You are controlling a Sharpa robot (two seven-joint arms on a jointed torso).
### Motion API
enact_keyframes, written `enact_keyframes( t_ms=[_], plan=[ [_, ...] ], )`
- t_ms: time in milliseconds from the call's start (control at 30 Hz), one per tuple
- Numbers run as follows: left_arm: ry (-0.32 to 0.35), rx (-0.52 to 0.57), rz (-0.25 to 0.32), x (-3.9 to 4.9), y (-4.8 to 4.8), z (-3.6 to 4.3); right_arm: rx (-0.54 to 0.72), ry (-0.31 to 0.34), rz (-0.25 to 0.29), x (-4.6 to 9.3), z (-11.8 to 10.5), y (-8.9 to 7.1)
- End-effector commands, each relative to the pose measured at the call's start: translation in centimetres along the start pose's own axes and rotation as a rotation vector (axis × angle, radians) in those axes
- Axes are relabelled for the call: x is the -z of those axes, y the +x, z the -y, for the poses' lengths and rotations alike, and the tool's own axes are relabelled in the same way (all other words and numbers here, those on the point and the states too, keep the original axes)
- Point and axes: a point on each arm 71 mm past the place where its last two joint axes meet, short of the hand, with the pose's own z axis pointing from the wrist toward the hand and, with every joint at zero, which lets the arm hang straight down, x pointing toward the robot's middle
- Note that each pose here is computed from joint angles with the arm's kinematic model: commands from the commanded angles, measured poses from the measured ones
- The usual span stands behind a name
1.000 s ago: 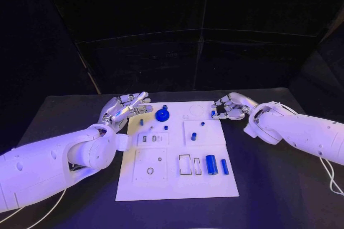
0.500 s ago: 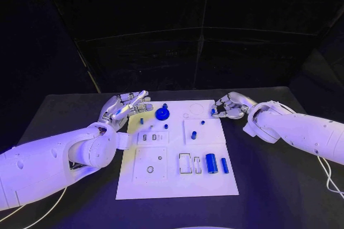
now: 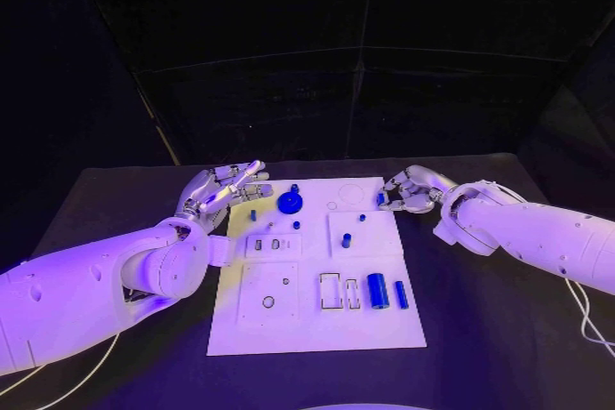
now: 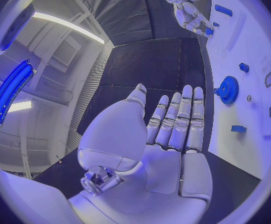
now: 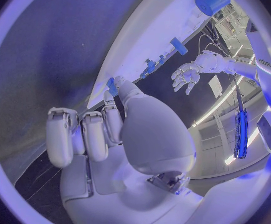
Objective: Assemble the parts on the task board
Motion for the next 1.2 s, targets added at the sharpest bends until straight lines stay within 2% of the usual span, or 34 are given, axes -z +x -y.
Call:
enact_keyframes(
  t_ms=[33, 500, 1200],
  plan=[
    [0.007, 0.004, -0.012, -0.04, 0.13, 0.11, 0.003, -0.005, -0.009, -0.07, -0.12, 0.06],
    [0.005, 0.005, -0.014, -0.06, 0.14, 0.08, 0.006, -0.005, 0.008, -0.12, -0.05, -0.07],
    [-0.001, 0.007, -0.017, -0.05, 0.1, 0.05, -0.024, -0.025, 0.077, -0.22, -0.41, -0.39]
  ],
)
